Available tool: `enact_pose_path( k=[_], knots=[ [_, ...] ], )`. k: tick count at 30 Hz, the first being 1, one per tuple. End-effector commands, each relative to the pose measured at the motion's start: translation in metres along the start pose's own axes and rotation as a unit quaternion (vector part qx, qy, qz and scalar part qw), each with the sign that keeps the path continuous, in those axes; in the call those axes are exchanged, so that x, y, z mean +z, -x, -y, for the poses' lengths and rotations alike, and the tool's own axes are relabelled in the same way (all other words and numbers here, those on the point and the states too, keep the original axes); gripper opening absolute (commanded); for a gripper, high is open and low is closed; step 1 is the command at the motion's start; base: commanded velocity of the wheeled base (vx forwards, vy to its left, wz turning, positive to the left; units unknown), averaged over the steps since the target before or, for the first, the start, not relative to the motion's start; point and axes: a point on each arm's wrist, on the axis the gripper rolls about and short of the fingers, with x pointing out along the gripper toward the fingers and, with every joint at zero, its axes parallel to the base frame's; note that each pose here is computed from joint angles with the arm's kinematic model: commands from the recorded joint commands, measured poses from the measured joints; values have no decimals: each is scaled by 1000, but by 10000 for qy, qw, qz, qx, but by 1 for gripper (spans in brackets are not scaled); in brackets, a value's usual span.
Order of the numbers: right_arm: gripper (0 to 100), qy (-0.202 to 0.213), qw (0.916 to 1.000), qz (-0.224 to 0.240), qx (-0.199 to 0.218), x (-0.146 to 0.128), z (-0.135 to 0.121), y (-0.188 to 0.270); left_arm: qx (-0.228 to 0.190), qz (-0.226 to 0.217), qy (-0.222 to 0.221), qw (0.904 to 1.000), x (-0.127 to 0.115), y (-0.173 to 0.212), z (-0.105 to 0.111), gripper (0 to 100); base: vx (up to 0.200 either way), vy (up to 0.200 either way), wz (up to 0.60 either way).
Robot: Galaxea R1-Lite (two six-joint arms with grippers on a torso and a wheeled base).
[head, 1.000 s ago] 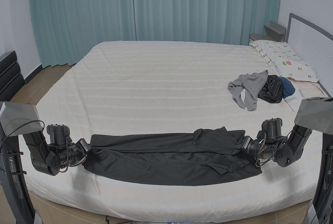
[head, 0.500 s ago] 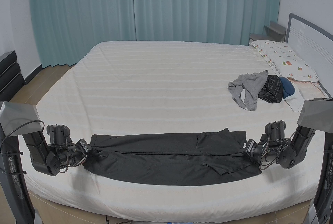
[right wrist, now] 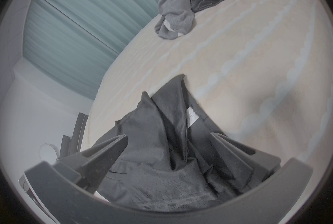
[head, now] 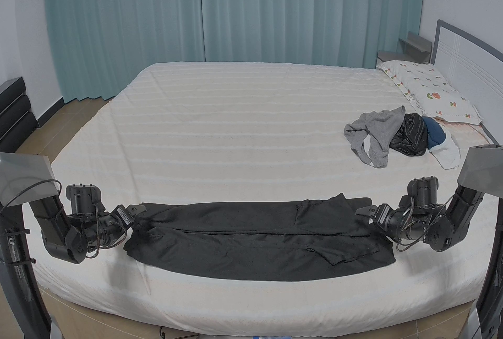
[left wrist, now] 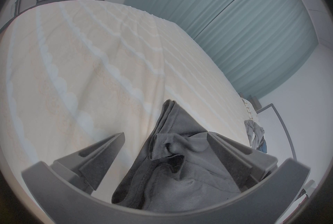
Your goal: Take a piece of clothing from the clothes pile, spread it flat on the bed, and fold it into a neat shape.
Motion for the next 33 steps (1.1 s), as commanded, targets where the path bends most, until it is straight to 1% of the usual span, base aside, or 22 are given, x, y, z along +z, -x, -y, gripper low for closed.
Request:
enact_pose_path(
  k=[1, 7, 8, 10, 12, 18, 21, 22, 23, 25, 27, 33],
  knots=[
    [100, -59, 9996, 244, 85, 14, -1, 9, -157, 227, 15, 9996, 14, 12, 6, 100, 0, 0, 0],
    [100, -455, 9984, 298, 132, 19, 0, 7, -562, 254, -66, 9981, 23, 17, 18, 100, 0, 0, 0],
    [100, -455, 9984, 298, 132, 19, 0, 7, -562, 254, -66, 9981, 23, 17, 18, 100, 0, 0, 0],
    [100, -485, 9984, 240, 185, 19, 0, 7, -747, 261, -158, 9967, 29, 10, 25, 100, 0, 0, 0],
    [100, -488, 9984, 204, 203, 18, 0, 7, -804, 227, -241, 9962, 31, 3, 29, 100, 0, 0, 0],
    [100, -475, 9986, 151, 197, 15, 0, 7, -592, -41, -641, 9962, 28, -28, 20, 100, 0, 0, 0],
    [100, -480, 9986, 135, 182, 14, 1, 6, -525, -183, -742, 9957, 22, -34, 17, 100, 0, 0, 0],
    [100, -480, 9986, 135, 182, 14, 1, 5, -493, -280, -839, 9949, 17, -37, 15, 100, 0, 0, 0],
    [100, -480, 9986, 135, 182, 14, 1, 5, -486, -300, -883, 9945, 16, -38, 15, 100, 0, 0, 0],
    [100, -476, 9986, 130, 185, 14, 0, 5, -409, -426, -1145, 9917, 8, -41, 8, 100, 0, 0, 0],
    [100, -469, 9987, 114, 188, 13, 0, 5, -355, -503, -1290, 9897, 5, -42, 5, 100, 0, 0, 0],
    [100, -467, 9987, 104, 195, 12, -1, 5, -320, -619, -1512, 9860, -4, -37, 2, 100, 0, 0, 0]
  ],
)
